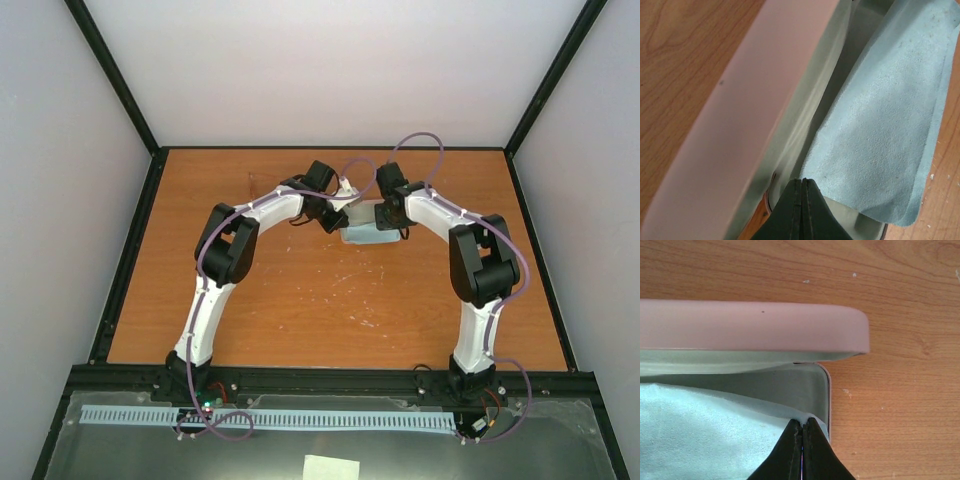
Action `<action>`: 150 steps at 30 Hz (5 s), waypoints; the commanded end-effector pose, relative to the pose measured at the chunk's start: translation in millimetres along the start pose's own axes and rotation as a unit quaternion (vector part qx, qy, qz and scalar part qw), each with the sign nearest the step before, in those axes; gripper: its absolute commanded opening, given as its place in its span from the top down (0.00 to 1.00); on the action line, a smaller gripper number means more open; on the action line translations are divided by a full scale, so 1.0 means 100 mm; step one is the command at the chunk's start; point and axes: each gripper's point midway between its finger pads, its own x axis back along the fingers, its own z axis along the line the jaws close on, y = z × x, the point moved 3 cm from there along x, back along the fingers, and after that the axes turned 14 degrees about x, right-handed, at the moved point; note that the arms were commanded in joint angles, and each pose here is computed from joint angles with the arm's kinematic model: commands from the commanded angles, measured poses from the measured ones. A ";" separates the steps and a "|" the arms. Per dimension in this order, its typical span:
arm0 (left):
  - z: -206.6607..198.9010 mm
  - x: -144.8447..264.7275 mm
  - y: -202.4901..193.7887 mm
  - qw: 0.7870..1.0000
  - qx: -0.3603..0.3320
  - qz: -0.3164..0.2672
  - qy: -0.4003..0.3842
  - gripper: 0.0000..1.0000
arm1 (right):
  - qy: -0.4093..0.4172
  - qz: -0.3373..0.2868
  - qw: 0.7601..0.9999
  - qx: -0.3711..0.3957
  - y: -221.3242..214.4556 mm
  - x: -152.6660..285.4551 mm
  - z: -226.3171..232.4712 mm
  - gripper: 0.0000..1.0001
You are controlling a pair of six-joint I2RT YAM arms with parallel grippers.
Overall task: Organize the sunglasses
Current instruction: Place the glasses cleaning cloth in the sunglasses case.
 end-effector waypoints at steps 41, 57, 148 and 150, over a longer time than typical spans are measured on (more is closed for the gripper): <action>-0.18 -0.20 -0.05 0.998 -0.042 0.030 0.029 0.83 | 0.015 -0.035 0.999 0.002 0.17 -0.01 0.00 0.97; -0.15 -0.37 -0.21 0.997 -0.039 0.059 0.033 1.00 | 0.015 -0.031 0.999 0.000 0.09 -0.02 0.00 0.97; -0.20 -0.11 0.08 0.991 -0.081 0.030 0.099 1.00 | 0.021 -0.057 0.998 -0.019 0.10 0.00 0.00 0.97; -0.19 -0.07 0.15 0.991 -0.084 0.021 0.105 1.00 | 0.020 -0.059 0.998 -0.020 0.11 0.00 -0.01 0.97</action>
